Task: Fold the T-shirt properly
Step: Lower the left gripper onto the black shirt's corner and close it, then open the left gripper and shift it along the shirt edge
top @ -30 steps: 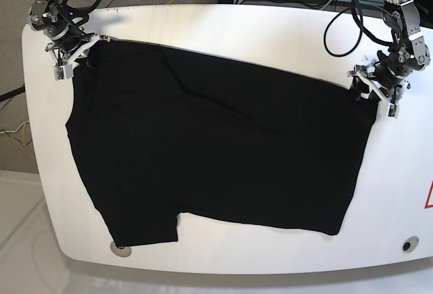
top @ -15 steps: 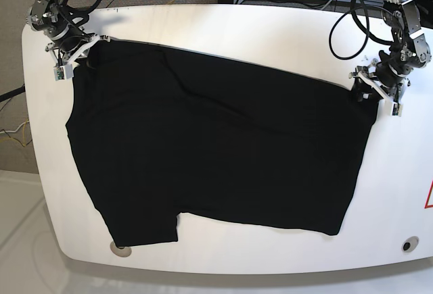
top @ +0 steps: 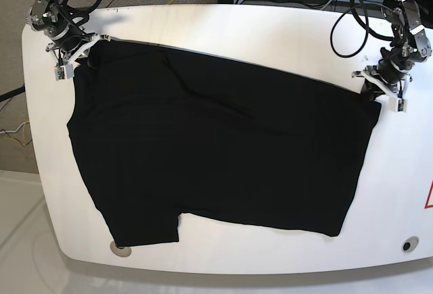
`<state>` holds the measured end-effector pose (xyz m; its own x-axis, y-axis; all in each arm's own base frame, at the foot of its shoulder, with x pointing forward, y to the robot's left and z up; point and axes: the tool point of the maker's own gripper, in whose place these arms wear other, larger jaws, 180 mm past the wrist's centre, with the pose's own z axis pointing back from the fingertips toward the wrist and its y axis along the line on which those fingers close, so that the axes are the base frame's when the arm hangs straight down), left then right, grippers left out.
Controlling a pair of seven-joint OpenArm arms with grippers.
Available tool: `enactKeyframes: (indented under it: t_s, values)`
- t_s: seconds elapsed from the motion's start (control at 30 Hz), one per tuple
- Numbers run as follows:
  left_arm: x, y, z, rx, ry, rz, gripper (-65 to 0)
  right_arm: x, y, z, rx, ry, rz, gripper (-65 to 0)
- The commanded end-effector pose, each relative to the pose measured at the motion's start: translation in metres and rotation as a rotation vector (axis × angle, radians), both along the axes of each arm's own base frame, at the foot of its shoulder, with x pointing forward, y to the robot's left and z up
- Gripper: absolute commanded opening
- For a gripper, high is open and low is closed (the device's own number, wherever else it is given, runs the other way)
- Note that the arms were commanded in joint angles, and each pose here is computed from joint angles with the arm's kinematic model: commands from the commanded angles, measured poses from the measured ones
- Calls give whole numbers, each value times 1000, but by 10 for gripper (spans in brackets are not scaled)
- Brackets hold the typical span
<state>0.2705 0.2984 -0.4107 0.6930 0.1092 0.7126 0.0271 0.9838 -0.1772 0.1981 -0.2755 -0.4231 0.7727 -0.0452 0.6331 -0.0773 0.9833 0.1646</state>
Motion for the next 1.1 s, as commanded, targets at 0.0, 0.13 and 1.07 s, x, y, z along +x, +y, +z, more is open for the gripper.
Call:
enactKeyframes:
  t_s: [0.0, 0.13, 1.07]
  values:
    - [9, 11, 18, 19, -52, 12, -650, 2, -6, 7, -23, -11, 10, -650]
    - [4, 19, 12, 29, -8, 27, -515, 2, -5, 5, -19, -9, 11, -650]
    - [-27, 0, 31, 93, -17, -85, -650, 4, -6, 8, -15, -26, 3, -650]
